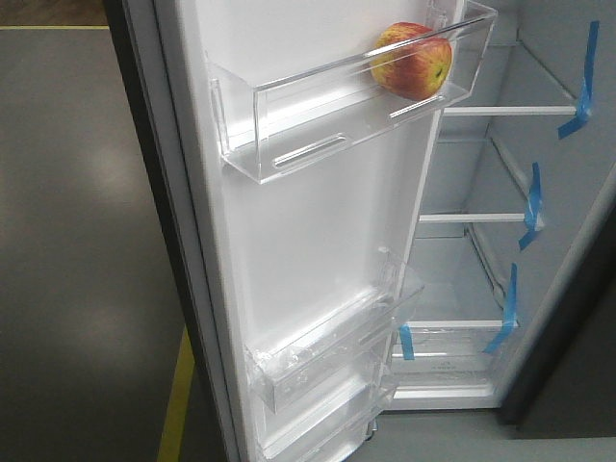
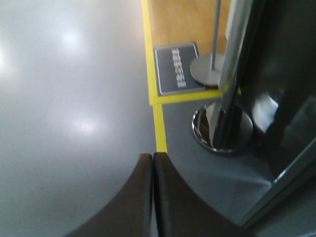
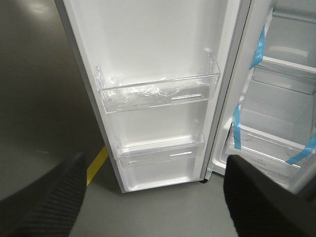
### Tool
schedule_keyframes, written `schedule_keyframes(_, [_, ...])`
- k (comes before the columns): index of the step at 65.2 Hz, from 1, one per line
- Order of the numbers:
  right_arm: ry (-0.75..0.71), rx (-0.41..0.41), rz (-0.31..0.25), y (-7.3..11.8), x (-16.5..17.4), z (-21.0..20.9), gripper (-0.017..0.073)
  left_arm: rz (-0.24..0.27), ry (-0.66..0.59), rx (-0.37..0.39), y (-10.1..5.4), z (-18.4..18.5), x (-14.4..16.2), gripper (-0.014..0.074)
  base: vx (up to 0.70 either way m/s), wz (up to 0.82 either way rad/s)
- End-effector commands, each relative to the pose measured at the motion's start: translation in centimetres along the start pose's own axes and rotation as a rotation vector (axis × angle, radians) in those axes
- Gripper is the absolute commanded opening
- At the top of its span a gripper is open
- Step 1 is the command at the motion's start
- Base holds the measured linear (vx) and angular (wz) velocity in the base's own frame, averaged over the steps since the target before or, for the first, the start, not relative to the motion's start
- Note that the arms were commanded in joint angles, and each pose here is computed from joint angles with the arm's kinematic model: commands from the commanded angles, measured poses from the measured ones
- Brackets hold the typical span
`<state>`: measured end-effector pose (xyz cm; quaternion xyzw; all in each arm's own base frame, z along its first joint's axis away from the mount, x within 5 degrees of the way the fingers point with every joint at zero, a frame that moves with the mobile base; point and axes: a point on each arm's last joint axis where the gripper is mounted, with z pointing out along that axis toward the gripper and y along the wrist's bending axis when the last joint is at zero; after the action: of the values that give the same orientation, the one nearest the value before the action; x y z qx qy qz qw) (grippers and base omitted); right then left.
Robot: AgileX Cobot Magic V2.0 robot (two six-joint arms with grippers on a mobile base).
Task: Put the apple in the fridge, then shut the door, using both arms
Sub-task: 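Reach the left gripper to the outer edge of the refrigerator door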
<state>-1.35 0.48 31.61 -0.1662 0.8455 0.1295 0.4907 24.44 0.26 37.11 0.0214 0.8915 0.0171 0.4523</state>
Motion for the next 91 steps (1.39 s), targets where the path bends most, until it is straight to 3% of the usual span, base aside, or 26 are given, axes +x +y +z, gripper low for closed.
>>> schedule_keyframes(1, [-0.069, -0.001, -0.010, 0.0, -1.2, -0.3, 0.0543, 0.022, -0.064, 0.039, -0.2, 0.9, -2.4, -0.0006, 0.00, 0.00])
schedule_keyframes(9, [-0.069, -0.001, -0.010, 0.0, -1.2, -0.3, 0.0543, 0.042, -0.034, 0.082, -0.6, 3.3, -3.5, -0.0006, 0.00, 0.00])
schedule_keyframes(18, [-0.069, -0.001, -0.010, 0.0, -1.2, -0.3, 0.0543, 0.021, -0.024, 0.115, -0.9, 5.6, -4.5, -0.0006, 0.00, 0.00])
schedule_keyframes(47, [-0.069, -0.001, -0.010, 0.0, -1.2, -0.3, 0.0543, 0.127, -0.085, 0.190, -4.9, 10.8, -7.7, -0.0006, 0.00, 0.00])
schedule_keyframes(73, [-0.069, -0.001, -0.010, 0.0, -1.2, -0.3, 0.0543, 0.240, -0.123, 0.317, -11.3, 11.0, -8.0, -0.0006, 0.00, 0.00])
schedule_keyframes(91, [-0.069, -0.001, -0.010, 0.0, -1.2, -0.3, 0.0543, 0.267, -0.145, 0.417, -15.4, 9.7, -7.6, -0.0006, 0.00, 0.00])
